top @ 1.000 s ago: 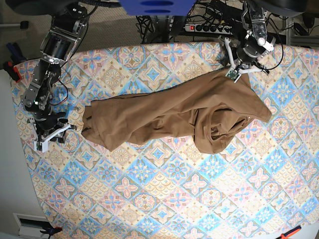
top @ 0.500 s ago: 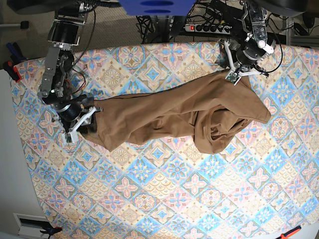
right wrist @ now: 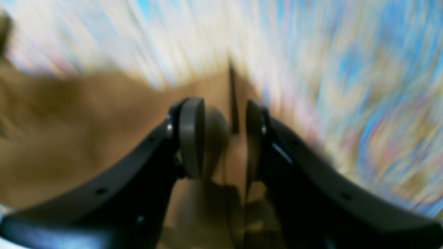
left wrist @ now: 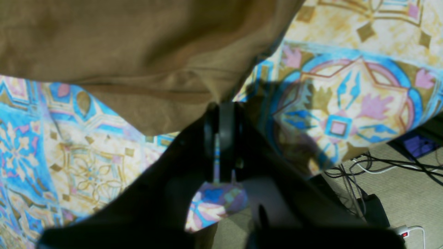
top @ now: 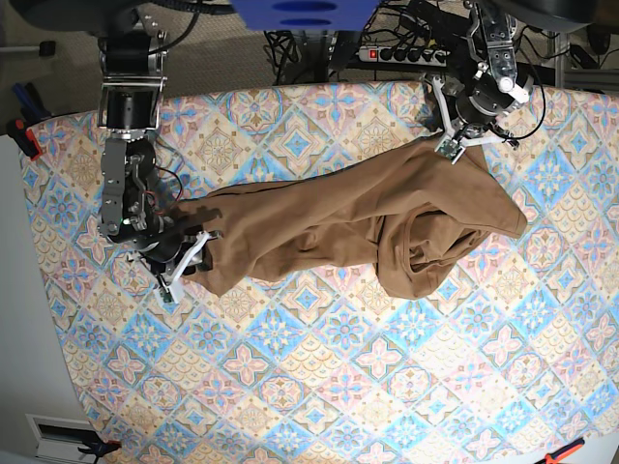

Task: Layout the t-shirt on the table in an organized manner, then fold the t-shirt properly
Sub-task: 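Grasp the shirt end with the right gripper and drag it outward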

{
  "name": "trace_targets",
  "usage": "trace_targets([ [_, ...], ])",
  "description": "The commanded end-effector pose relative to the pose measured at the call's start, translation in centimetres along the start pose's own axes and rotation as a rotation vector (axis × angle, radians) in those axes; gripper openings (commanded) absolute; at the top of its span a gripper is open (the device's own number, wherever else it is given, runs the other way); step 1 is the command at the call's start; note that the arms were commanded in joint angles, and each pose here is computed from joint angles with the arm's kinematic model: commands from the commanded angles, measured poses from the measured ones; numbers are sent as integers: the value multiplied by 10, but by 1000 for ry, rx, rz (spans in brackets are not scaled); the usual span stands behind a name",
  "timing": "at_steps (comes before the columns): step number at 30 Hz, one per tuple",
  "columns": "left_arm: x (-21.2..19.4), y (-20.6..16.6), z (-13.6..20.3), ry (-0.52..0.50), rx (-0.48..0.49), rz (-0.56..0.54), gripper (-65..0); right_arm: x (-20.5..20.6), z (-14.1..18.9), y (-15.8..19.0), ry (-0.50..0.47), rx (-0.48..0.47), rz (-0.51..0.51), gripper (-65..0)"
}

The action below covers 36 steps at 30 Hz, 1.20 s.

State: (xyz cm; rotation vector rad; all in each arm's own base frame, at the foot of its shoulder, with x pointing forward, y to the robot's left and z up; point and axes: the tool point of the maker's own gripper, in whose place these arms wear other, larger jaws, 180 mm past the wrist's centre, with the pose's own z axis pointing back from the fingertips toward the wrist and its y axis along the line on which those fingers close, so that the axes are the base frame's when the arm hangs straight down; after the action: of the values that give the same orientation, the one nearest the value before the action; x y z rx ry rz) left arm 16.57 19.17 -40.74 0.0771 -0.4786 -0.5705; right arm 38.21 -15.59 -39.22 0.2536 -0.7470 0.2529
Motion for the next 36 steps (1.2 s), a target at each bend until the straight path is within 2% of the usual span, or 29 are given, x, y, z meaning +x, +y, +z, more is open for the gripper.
trace_targets([
  [1,5,4,3,-18,14,-1,-650,43,5,-1,-118,11,14,-453],
  [4,5,4,3,-18,14,-1,-650,50,-1,-7,-112,11,-2,-453],
  [13,5,4,3,-18,14,-1,-650,21,-20,-14,-71,21,-76,-453],
  [18,6,5,3,-20,16,-1,-650,12,-29,5,-26,58,-26,-453],
  [23,9,8,3,-26,22,-2,-650,8,-31,9,-15,65,-17,-460],
  [25,9,8,3,-26,22,-2,-650,8,-31,9,-15,65,-17,-501],
  [28,9,8,3,-26,22,-2,-650,8,-31,9,-13,64,-16,-650],
  [34,10,8,3,-28,23,-2,-650,11,-25,-2,-19,42,-9,-650],
  [36,11,8,3,-31,23,-2,-650,31,-14,-6,-75,26,13,-650],
])
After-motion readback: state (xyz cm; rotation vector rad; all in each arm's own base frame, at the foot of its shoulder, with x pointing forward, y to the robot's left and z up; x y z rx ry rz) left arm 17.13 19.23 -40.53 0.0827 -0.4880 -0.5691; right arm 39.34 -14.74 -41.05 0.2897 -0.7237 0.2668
